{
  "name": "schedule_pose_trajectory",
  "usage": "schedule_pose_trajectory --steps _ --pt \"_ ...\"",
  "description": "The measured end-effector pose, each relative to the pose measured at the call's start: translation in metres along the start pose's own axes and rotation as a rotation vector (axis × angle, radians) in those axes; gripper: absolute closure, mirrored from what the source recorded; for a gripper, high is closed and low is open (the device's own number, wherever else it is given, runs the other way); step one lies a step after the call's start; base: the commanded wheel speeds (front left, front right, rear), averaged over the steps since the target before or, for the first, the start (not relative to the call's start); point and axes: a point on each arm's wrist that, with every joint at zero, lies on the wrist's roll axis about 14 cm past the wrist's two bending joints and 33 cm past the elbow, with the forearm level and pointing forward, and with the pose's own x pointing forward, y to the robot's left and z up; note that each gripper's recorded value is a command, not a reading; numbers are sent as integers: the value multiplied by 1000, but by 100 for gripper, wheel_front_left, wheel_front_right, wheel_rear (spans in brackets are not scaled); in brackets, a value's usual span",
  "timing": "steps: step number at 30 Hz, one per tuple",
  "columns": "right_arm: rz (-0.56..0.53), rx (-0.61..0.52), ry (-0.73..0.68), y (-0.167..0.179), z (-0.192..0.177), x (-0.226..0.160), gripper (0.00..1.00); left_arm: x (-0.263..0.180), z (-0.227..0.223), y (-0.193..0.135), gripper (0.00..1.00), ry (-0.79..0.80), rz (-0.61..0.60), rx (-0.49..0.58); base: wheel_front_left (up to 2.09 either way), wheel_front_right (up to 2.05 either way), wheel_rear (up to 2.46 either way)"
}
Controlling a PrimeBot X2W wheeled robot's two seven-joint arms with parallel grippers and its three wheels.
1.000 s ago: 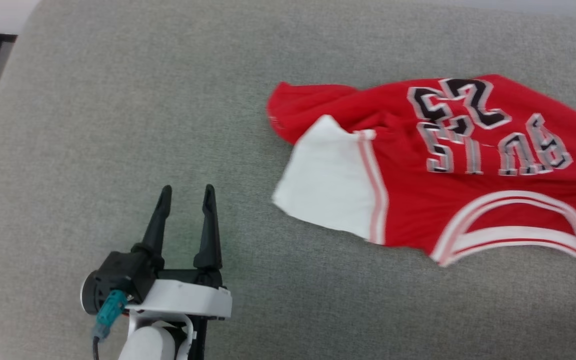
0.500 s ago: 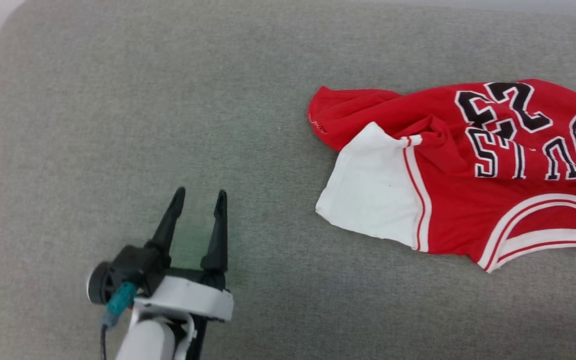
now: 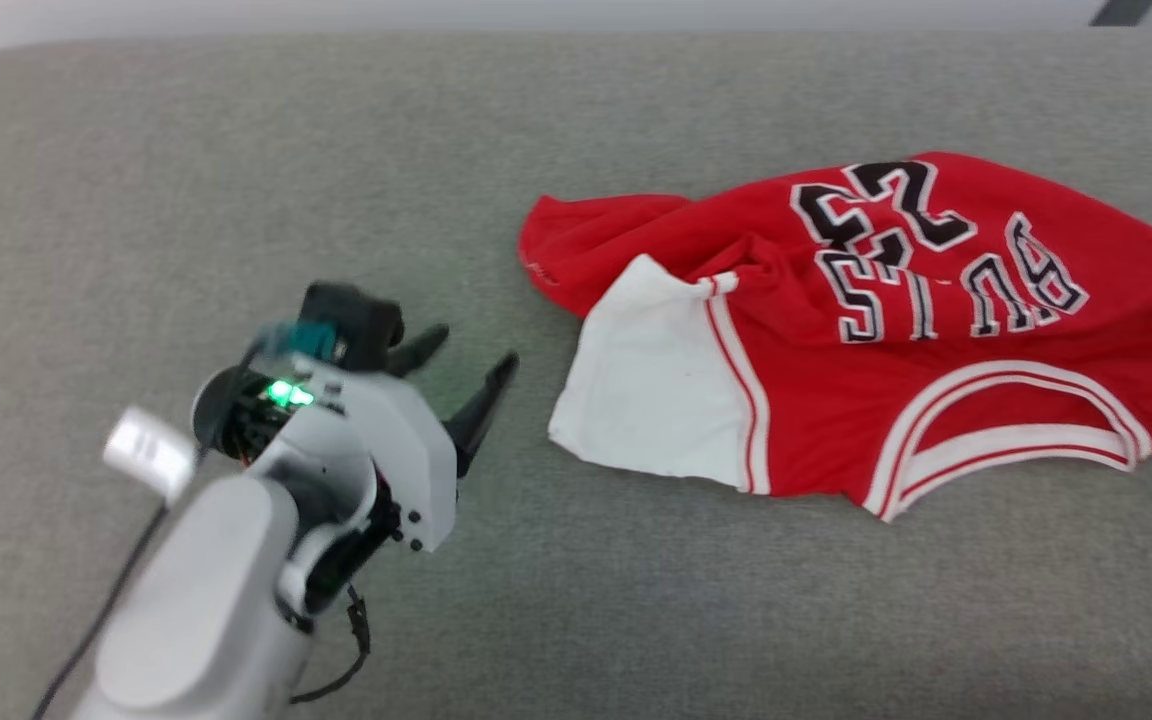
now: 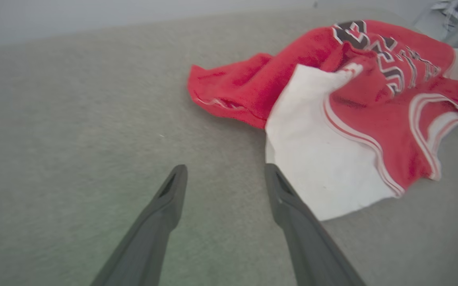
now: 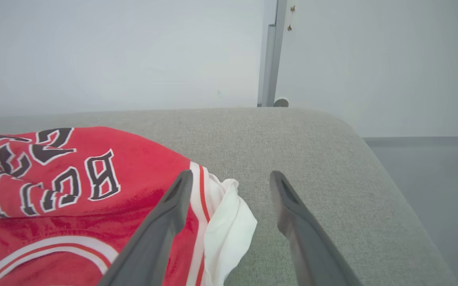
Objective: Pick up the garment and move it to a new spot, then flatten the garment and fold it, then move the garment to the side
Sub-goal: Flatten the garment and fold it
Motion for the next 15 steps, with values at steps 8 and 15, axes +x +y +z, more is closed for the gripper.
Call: schedule_pose_trajectory --steps 8,15 --pt "-18 -4 -121 12 10 -37 0 10 -26 -32 0 487 -206 -106 0 0 0" --pt "-38 -11 -154 19 20 -51 0 32 -31 -57 0 590 -276 -161 0 0 0"
